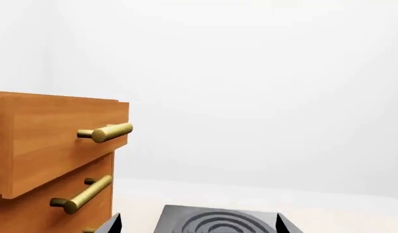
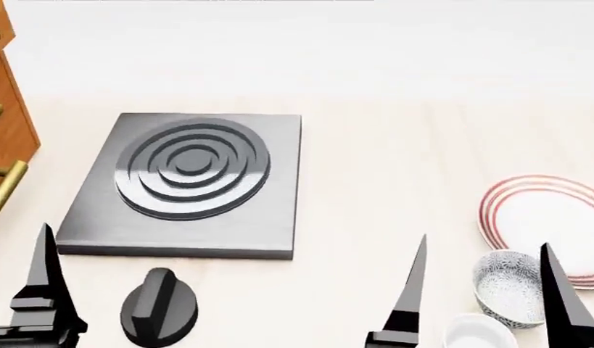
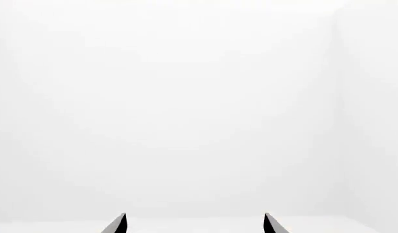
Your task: Pick the akita bowl between the plate and the ramekin and place it on the plate.
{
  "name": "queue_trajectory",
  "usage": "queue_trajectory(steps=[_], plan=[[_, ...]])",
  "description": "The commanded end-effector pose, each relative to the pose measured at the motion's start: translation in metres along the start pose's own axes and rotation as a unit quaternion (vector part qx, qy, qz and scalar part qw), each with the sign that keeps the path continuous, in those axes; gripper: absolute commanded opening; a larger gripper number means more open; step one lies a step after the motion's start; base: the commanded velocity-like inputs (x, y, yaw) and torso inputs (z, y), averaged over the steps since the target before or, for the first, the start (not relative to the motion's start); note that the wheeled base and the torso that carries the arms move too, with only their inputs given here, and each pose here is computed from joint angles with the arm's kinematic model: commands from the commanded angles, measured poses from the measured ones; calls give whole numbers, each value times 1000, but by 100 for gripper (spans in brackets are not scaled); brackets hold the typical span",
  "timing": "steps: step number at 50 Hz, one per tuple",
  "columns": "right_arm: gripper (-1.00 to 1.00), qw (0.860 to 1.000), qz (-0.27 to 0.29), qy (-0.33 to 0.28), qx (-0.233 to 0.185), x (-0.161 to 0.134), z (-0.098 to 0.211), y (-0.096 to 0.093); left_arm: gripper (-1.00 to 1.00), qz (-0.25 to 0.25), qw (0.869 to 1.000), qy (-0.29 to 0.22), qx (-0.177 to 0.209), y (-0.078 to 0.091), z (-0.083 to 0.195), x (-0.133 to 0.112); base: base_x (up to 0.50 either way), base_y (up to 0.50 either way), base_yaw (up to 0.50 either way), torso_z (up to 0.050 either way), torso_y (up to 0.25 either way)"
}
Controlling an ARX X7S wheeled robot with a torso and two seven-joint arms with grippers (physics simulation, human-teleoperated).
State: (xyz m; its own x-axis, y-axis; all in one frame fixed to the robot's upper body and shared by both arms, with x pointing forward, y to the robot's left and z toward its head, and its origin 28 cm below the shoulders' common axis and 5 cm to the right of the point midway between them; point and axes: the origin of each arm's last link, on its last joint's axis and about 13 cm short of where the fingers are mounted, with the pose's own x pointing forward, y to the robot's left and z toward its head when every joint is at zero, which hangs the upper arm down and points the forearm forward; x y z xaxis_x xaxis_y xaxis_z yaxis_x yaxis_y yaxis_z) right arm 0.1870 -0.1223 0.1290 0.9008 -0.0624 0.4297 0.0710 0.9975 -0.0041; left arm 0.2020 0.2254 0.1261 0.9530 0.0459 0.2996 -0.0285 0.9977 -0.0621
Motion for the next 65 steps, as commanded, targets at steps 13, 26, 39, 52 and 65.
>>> queue_trajectory(steps=[13,26,39,52,65], plan=[[100,1000,7,-19,4,-4,5,-2,100,15,1000,-7,-4,3,0,-2,500,0,0,0,1],[100,1000,-8,-24,6,-4,3,-3,100,14,1000,-6,-4,3,-1,-2,423,0,0,0,0],[100,1000,5,-13,23,-3,4,-4,100,14,1000,-6,-5,3,-1,-2,0,-427,0,0,0],[100,999,16,-18,21,-5,5,-4,100,14,1000,-5,-5,3,-1,-3,0,-500,0,0,0],[100,1000,16,-18,17,-4,5,-4,100,11,1000,-5,-5,3,-1,-2,0,-500,0,0,0]])
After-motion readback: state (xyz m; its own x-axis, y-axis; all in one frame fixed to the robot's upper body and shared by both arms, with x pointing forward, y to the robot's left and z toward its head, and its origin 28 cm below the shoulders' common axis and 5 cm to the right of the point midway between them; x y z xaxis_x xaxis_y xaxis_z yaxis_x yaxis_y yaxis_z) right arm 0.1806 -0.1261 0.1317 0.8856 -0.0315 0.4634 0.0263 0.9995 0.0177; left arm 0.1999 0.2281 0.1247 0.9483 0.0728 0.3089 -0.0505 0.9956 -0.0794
